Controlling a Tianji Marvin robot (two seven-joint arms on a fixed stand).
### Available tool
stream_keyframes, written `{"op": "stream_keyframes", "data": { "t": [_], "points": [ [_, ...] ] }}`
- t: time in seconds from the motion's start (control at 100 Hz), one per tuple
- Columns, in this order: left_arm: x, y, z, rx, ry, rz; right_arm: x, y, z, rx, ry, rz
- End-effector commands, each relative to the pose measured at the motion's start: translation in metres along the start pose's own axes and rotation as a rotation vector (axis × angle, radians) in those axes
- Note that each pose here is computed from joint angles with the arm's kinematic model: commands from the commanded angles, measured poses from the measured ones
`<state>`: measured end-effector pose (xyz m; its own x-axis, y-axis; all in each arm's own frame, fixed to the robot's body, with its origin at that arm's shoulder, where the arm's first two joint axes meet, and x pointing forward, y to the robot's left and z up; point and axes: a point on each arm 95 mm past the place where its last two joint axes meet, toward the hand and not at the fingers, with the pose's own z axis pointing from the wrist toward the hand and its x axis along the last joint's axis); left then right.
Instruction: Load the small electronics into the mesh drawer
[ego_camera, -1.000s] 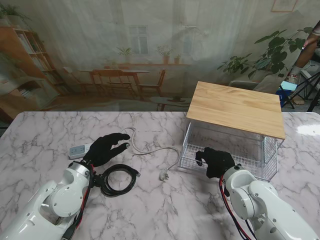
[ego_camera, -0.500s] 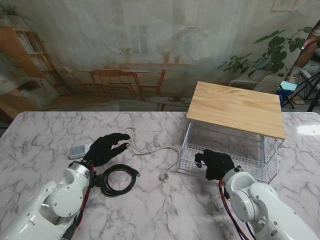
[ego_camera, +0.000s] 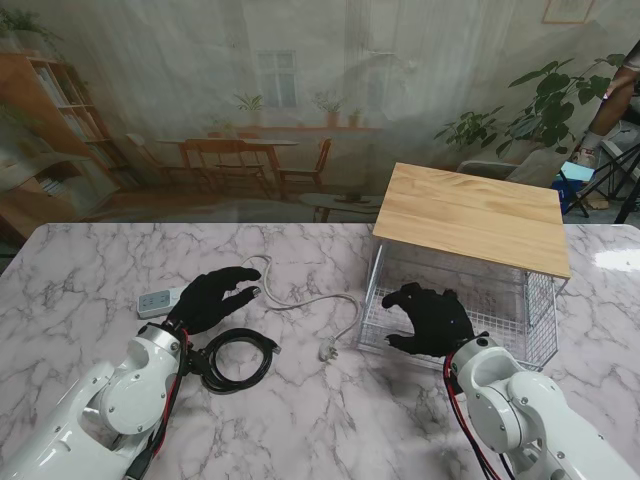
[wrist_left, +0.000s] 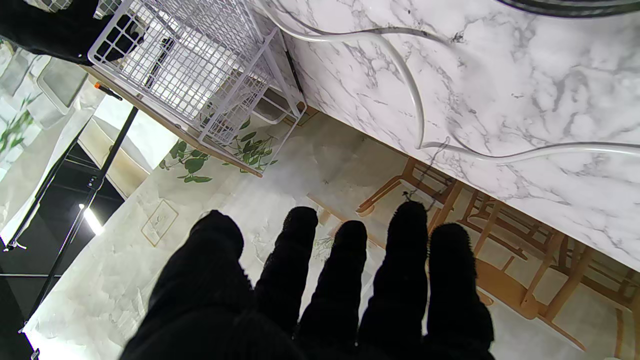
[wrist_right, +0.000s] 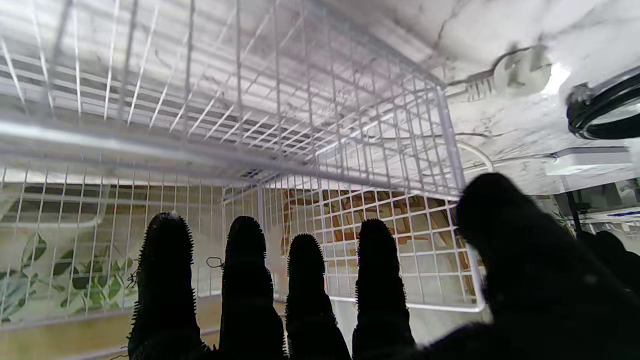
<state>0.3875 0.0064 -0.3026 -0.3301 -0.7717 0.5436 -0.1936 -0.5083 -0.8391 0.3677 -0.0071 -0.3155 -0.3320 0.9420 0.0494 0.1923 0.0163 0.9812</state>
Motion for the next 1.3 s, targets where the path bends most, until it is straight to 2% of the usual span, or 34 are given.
{"op": "stream_keyframes", "data": {
  "t": [0.0, 0.12, 0.27, 0.39, 0.53, 0.68, 0.83, 0.96, 1.13, 1.29],
  "points": [
    [0.000, 0.003, 0.000, -0.017, 0.001, -0.003, 0.000, 0.005, -0.003, -0.017, -0.003, -0.018],
    [0.000, 0.002, 0.000, -0.016, 0.001, -0.004, 0.004, 0.029, -0.011, -0.121, 0.013, -0.007],
    [0.000, 0.001, 0.000, -0.010, 0.001, -0.003, 0.006, 0.049, -0.019, -0.237, 0.058, 0.077],
    [0.000, 0.000, 0.000, -0.005, 0.002, -0.005, 0.010, 0.050, -0.021, -0.356, 0.030, 0.165],
    [0.000, 0.000, 0.000, -0.005, 0.002, -0.007, 0.008, 0.039, -0.024, -0.428, -0.012, 0.216],
    [-0.001, 0.000, -0.001, -0.009, 0.001, -0.005, 0.007, 0.021, -0.024, -0.437, -0.024, 0.245],
    [-0.003, -0.003, 0.000, 0.001, -0.002, 0.017, 0.006, 0.018, -0.023, -0.422, 0.003, 0.334],
    [-0.011, -0.010, 0.003, 0.006, -0.030, 0.045, 0.006, 0.015, -0.023, -0.407, 0.014, 0.364],
    [-0.039, -0.037, 0.004, -0.017, -0.063, 0.202, 0.006, 0.015, -0.025, -0.402, 0.013, 0.377],
    [-0.076, -0.058, 0.001, 0.010, -0.146, 0.273, 0.006, 0.015, -0.026, -0.408, 0.009, 0.393]
  ]
}}
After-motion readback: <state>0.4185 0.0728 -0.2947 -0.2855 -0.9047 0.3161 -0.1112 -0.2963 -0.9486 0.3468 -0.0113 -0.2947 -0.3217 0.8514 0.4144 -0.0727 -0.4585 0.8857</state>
